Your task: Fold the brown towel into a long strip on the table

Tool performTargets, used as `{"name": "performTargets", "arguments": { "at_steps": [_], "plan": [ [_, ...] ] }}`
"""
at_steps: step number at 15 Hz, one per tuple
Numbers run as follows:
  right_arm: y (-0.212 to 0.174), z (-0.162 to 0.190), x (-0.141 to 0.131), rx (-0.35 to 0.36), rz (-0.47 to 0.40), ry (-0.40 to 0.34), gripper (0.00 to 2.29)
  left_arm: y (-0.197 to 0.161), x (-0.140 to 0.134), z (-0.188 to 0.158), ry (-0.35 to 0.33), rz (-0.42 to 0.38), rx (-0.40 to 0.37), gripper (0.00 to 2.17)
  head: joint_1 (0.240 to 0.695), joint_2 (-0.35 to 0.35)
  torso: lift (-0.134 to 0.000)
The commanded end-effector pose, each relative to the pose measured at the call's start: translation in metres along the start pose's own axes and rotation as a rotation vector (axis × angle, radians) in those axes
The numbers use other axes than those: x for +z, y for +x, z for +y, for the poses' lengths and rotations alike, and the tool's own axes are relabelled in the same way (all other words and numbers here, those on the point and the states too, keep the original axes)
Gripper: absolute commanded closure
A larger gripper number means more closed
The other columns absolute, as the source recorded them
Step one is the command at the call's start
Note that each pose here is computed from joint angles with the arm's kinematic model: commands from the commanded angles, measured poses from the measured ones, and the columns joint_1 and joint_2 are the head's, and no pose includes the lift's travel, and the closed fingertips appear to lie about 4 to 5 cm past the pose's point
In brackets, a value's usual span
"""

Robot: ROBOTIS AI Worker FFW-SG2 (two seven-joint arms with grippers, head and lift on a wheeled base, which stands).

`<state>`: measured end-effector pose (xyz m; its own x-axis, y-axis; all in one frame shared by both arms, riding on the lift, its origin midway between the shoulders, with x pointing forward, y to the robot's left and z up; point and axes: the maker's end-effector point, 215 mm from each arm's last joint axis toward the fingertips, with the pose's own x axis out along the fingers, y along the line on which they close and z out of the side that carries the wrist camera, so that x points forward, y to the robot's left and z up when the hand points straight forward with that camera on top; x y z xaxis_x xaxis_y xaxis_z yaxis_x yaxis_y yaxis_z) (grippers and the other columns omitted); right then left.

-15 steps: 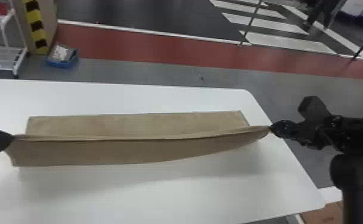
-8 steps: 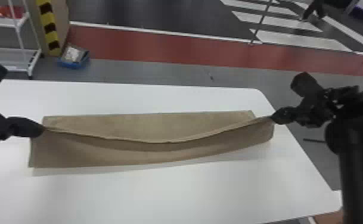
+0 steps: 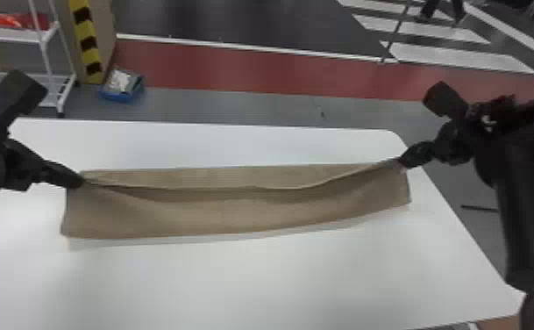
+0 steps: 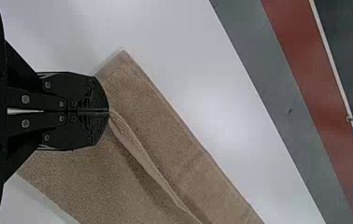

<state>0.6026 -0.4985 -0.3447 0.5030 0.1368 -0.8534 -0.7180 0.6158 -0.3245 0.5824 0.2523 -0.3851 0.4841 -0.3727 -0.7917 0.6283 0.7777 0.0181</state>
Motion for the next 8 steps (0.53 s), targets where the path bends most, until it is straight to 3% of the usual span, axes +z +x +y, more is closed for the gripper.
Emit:
{"name": "performTargets", "arguments": {
  "at_steps": [1,4,8],
  "plan": [
    [0.009,0.001,-0.004,0.053,0.035,0.005,1.4,0.008,0.002,0.008,-0.017,0.029,-0.008,1.29,0.695,-0.224,-0.123],
    [0.014,0.004,-0.006,0.078,0.049,-0.006,1.4,0.015,-0.002,0.018,-0.034,0.059,-0.002,1.29,0.695,-0.218,-0.123],
    [0.011,0.0,-0.018,0.093,0.058,-0.022,1.4,0.008,0.003,0.022,-0.048,0.037,-0.006,1.29,0.695,-0.213,-0.123]
  ]
}}
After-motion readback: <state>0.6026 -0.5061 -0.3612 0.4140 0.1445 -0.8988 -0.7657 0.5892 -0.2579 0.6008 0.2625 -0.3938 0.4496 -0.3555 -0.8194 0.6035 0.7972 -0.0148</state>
